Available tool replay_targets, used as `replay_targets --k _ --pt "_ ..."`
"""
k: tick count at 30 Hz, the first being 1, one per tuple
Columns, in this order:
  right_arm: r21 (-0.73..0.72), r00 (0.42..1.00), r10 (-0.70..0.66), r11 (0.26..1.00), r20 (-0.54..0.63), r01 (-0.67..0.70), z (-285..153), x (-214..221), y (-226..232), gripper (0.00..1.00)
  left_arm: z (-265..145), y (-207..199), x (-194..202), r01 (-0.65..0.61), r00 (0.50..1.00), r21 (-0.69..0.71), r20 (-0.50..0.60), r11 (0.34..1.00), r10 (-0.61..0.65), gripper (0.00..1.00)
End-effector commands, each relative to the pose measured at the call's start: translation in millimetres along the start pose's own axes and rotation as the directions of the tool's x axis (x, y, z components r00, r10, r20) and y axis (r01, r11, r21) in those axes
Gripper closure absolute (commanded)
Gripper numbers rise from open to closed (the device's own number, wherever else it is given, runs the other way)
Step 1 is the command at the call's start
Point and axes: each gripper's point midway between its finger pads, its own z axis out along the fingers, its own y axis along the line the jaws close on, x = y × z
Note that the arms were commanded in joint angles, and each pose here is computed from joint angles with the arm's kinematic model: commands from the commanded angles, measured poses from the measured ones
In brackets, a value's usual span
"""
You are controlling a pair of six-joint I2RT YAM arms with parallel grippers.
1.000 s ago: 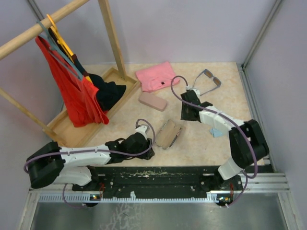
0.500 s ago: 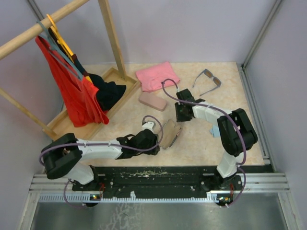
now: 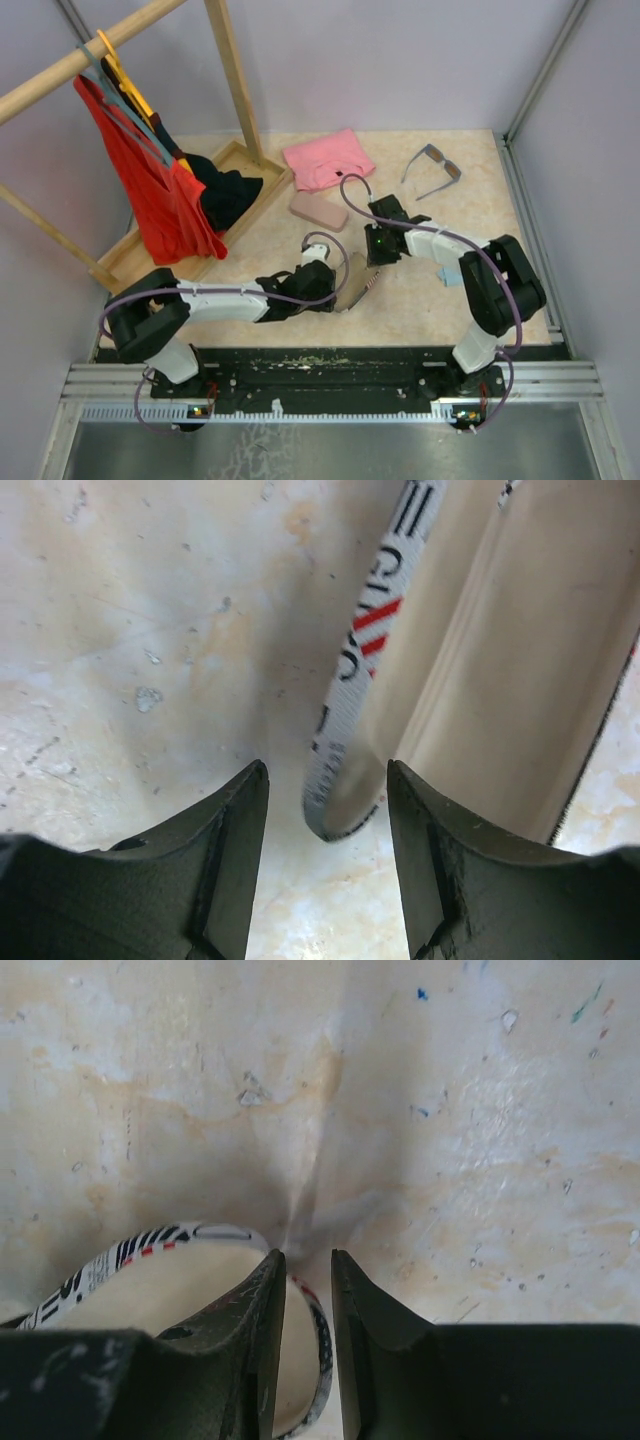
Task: Organize the sunglasses
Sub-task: Adjust the sunglasses case at the center of the board.
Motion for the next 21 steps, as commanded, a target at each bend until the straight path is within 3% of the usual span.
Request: replay_targets --k 1,21 --pt "-0.061 0.998 0.016 0.998 0.054 -0.012 -18.1 -6.5 19.1 0.74 4.1 24.3 -0.3 -0.019 1.0 -0.076 -0.019 0.997 0.017 0.43" --pt "-0.185 0.94 0.292 0.948 0.178 -0.26 -52.0 19.5 36.9 0.75 16.8 23.6 -45.7 -0.026 0.999 -0.035 0.021 0.999 0.027 0.46"
